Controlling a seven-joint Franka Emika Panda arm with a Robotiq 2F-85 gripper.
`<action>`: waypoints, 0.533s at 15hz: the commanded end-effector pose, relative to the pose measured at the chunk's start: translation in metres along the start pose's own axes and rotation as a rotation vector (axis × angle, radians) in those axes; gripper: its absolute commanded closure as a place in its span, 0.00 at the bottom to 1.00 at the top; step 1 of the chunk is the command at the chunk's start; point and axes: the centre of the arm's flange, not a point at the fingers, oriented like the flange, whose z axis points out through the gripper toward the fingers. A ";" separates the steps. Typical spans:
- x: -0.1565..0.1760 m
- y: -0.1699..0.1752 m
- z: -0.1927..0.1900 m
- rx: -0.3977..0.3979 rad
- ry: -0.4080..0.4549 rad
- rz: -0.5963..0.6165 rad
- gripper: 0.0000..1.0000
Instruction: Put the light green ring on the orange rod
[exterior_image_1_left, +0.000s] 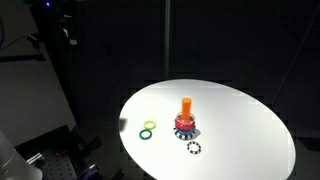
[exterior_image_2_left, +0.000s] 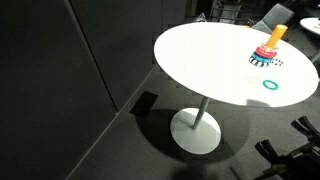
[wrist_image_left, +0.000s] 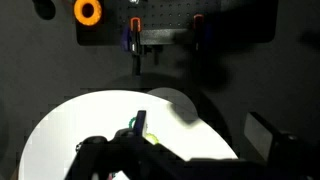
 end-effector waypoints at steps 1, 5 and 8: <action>0.000 0.000 0.000 0.000 0.000 0.000 0.00; 0.000 0.000 0.000 0.000 0.002 0.000 0.00; 0.007 0.002 0.007 -0.011 0.004 0.027 0.00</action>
